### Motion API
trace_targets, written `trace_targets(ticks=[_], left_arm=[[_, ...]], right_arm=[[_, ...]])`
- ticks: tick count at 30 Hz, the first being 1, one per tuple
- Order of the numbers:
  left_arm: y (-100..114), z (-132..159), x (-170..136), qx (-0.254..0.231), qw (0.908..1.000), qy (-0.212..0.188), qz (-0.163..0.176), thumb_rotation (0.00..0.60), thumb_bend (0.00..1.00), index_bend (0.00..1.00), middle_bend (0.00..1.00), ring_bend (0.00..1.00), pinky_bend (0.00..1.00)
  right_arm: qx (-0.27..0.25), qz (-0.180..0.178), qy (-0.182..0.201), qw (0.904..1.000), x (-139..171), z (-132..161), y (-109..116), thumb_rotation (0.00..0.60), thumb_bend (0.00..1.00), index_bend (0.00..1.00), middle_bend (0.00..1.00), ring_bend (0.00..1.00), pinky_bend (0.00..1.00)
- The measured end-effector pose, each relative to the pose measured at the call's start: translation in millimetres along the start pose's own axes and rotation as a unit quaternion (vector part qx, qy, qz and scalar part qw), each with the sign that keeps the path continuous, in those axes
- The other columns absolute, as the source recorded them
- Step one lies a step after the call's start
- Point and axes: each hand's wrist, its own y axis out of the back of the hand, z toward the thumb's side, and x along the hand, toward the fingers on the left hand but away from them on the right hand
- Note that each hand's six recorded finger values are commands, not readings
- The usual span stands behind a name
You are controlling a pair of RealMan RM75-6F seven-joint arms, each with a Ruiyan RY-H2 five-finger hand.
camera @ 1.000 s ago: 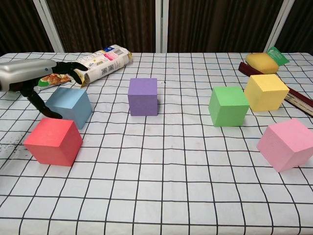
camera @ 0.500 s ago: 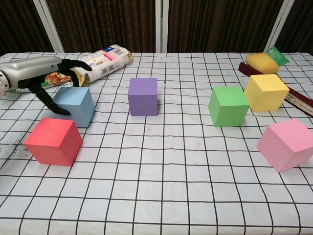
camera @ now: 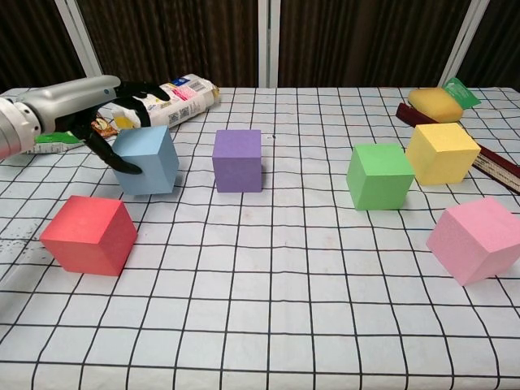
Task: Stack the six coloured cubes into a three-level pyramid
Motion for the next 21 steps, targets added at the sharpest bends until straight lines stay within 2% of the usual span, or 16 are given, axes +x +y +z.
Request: trace_targets(ticks=[8,14,21], left_arm=[[-11.8,20.3,16.7,0.013,0.9998,0.016,0.0,0.6,0.06,0.13,0.5,0.07,0.05],[-19.3,28.5,24.7,0.039,0.9991,0.013,0.004,0.6,0.06,0.13,0.5,0.07,0.05],[-19.9,35.0,31.6,0.037,0.9992,0.009,0.009,0.6,0.06,0.13,0.5,0.07,0.05]], right_arm=[[0.0,0.0,-0.005,1.0,-0.2,-2.8,0.3,0.6,0.0,0.0,0.0,0.0,0.0],[0.006,0.002,-0.009,0.9999,-0.6,-6.1,-3.3,0.6,0.0,0.0,0.0,0.0,0.0],[0.017,-0.006,-0.014,0.9997,-0.9,-9.8,-2.1,0.6,0.0,0.0,0.0,0.0,0.0]])
